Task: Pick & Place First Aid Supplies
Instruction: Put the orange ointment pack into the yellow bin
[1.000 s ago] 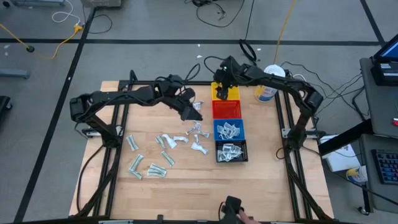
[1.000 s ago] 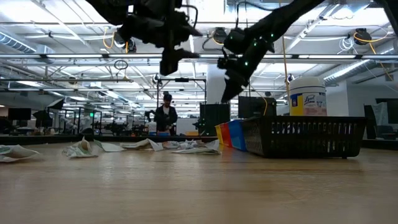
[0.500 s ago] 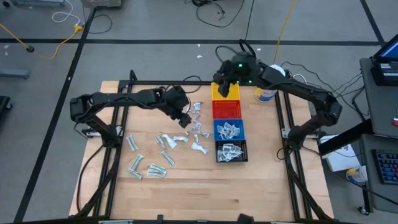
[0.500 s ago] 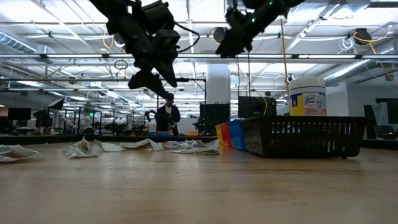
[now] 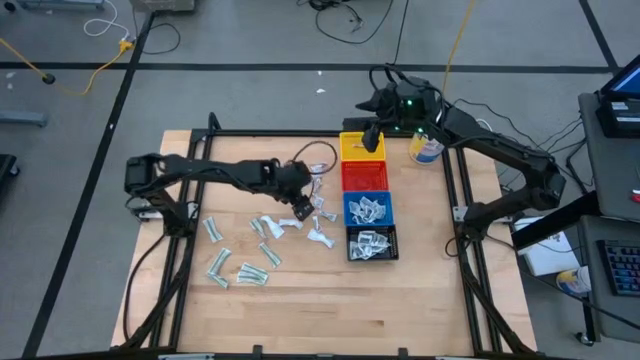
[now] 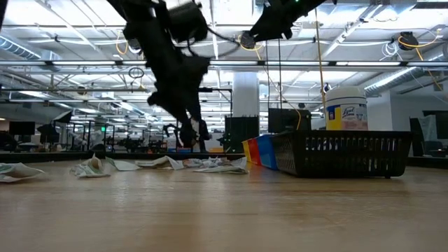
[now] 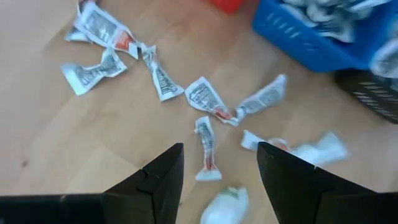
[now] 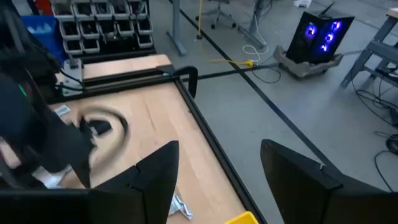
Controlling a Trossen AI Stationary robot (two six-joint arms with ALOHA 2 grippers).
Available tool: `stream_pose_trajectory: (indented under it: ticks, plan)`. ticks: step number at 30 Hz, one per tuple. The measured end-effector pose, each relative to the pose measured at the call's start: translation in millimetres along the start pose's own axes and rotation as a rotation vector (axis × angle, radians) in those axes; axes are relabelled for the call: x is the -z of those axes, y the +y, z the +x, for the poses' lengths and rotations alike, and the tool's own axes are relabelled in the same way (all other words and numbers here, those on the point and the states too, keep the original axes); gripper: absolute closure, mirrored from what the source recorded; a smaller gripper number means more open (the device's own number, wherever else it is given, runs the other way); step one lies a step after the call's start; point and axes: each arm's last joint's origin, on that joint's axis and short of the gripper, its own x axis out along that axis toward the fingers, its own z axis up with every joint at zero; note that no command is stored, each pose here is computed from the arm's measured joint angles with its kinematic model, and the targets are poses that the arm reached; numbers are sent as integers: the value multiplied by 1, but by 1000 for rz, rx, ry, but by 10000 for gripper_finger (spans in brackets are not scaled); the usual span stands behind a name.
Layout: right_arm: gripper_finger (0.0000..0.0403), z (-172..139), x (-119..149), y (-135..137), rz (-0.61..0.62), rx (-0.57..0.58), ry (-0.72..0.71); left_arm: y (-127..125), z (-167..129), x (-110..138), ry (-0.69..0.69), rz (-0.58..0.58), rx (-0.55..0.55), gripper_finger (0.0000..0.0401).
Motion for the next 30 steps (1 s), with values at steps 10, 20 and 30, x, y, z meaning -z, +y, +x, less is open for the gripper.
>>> stream_pose_trajectory:
  ticks: [10, 20, 30]
  plan:
    - [179, 0, -2, 14, -24, -42, -9, -7, 57, 16, 93, -15, -88, 192]
    - [179, 0, -5, 18, -56, -52, -34, -13, 79, 32, 163, 26, -139, 219]
    - [186, 0, -8, 18, -58, -47, -69, -10, 70, 28, 190, 1, -70, 391]
